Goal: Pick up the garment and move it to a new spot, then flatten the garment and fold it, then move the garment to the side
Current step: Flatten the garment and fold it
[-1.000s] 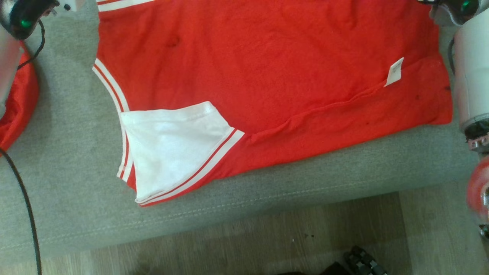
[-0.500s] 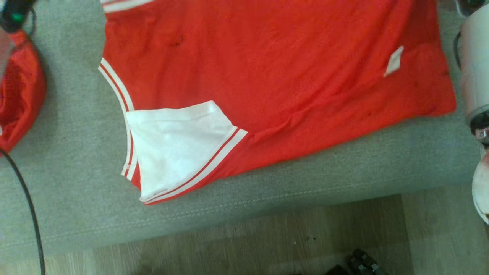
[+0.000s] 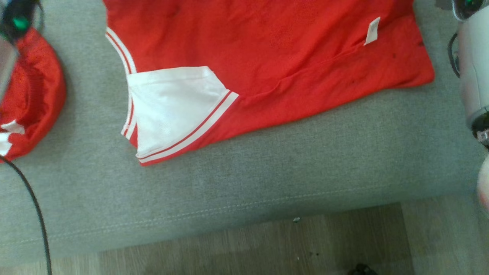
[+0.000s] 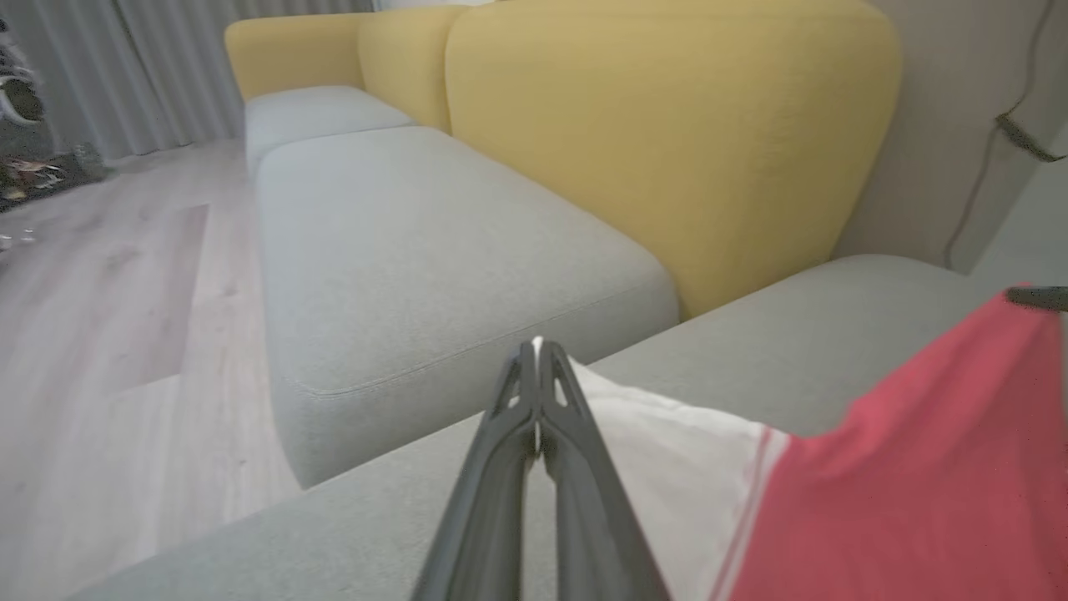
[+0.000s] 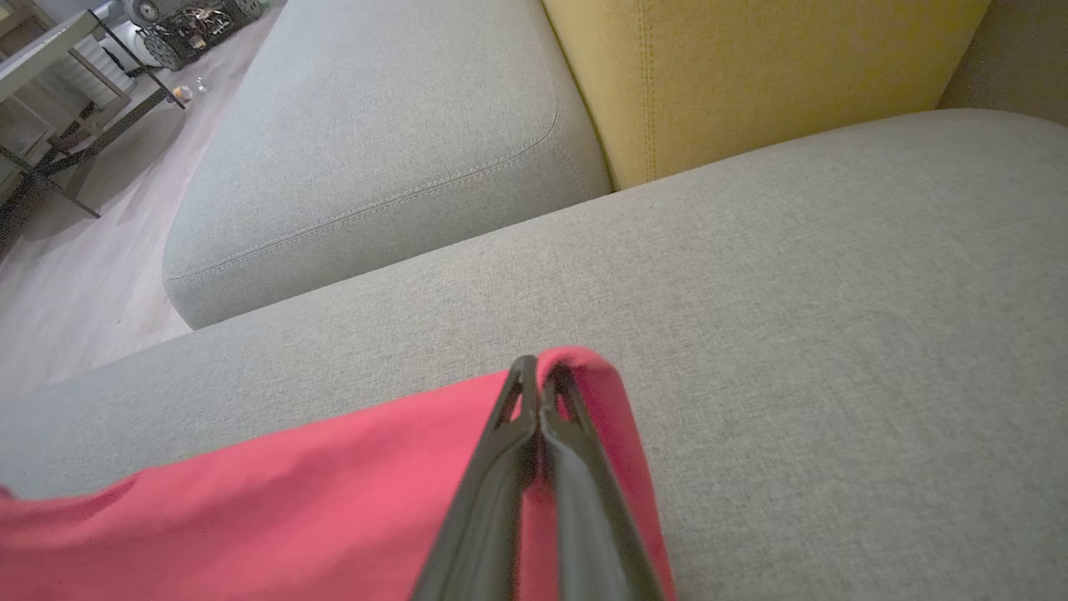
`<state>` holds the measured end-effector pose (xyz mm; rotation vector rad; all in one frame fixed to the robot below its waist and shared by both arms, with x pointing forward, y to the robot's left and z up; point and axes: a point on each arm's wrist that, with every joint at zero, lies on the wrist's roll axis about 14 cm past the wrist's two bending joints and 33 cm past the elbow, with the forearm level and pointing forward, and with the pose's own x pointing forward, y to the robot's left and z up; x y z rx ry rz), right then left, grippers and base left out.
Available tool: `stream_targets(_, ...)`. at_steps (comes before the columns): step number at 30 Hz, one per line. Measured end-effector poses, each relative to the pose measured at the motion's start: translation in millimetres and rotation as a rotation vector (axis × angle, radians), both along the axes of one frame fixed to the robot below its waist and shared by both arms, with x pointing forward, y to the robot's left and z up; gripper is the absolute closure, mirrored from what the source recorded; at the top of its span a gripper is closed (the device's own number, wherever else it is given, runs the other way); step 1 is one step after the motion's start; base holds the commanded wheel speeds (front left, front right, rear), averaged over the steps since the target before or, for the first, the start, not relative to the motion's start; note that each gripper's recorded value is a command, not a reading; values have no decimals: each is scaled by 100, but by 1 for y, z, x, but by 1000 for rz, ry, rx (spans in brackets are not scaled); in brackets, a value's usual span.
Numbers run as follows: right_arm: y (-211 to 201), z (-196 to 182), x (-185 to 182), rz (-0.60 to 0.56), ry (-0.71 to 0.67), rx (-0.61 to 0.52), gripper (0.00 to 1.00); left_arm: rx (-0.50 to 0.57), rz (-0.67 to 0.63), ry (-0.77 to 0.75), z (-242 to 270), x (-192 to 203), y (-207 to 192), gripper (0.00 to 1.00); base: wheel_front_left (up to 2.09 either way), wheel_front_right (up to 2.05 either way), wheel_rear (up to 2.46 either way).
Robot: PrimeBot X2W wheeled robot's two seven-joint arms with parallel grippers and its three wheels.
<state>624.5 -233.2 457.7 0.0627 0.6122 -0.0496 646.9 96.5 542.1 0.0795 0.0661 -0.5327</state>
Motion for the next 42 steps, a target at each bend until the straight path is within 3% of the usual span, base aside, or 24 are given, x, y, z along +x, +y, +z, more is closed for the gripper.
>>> stream_targets(7,-9,-21,-25,2,96,-4,100,-65,-30,130,-18,-49,21,100,0,0,0)
stream_targets(16,-29,-40,-51,35,216,-99,100,-133,-64,372,-52,-133,24,100,0,0,0)
stream_targets(25,-35,-78,-85,78,369,-140,100,-55,-66,547,-102,-189,22,100,0,0,0)
stream_targets(37,-30,-87,-109,91,426,-98,100,31,-68,567,-134,-209,18,100,0,0,0)
stream_targets(39,-31,-86,-114,83,424,-77,100,55,-69,537,-134,-208,18,82,0,0,0)
stream_targets(40,-31,-85,-116,79,422,-69,100,57,-68,533,-135,-209,17,66,0,0,0)
stream_targets(41,-32,-85,-118,76,422,-66,84,51,-60,529,-135,-209,17,14,0,0,0)
stream_targets(42,-32,-85,-121,73,421,-59,45,46,-50,524,-136,-210,16,0,0,0,0)
